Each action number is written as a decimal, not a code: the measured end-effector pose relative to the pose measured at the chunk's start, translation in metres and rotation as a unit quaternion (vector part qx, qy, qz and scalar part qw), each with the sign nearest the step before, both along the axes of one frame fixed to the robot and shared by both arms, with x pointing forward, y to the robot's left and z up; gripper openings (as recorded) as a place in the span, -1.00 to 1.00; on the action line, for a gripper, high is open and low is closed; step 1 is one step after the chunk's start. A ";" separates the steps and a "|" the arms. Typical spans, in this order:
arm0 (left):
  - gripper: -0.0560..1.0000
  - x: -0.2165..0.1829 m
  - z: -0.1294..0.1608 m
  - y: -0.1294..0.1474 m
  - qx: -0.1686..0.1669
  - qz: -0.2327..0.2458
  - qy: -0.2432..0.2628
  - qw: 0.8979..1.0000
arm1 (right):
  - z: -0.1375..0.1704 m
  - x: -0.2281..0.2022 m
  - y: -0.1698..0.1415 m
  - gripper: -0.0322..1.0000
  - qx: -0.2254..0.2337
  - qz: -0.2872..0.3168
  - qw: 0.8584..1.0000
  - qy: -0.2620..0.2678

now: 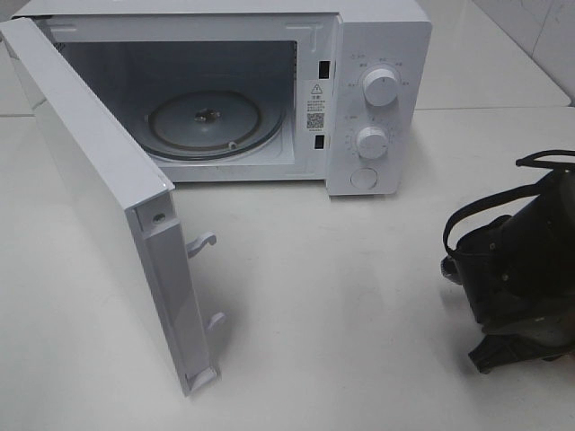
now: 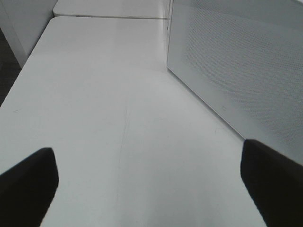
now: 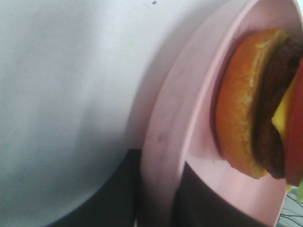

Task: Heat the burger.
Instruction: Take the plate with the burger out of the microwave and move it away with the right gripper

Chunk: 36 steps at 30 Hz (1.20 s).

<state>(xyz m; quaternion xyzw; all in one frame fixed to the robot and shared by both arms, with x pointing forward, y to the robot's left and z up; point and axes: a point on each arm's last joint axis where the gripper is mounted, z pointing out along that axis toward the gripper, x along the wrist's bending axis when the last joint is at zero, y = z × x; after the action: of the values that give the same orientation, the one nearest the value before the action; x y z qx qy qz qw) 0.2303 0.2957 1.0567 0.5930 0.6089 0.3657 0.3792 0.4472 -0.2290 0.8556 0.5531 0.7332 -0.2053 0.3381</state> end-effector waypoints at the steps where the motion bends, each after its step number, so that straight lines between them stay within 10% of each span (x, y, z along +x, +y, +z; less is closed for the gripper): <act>1: 0.95 0.000 0.000 0.000 0.000 0.000 0.000 1.000 | 0.000 0.000 0.000 -0.58 -0.003 0.000 1.000 -0.002; 12: 0.95 0.000 0.000 0.000 0.000 0.000 0.000 1.000 | 0.010 0.003 0.001 -0.10 0.000 -0.007 1.000 -0.018; 27: 0.95 0.000 0.000 0.000 0.000 0.000 0.000 1.000 | 0.095 -0.013 0.009 0.05 0.181 0.043 0.980 -0.077; 36: 0.95 0.000 0.000 0.000 0.000 0.000 0.000 1.000 | 0.127 -0.036 0.011 0.49 0.270 0.111 0.955 -0.050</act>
<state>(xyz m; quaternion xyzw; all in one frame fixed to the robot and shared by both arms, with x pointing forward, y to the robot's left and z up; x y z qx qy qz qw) 0.2303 0.2957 1.0567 0.5930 0.6089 0.3657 0.3792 0.4110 -0.2180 0.9828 0.5487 0.8000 0.0669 0.2334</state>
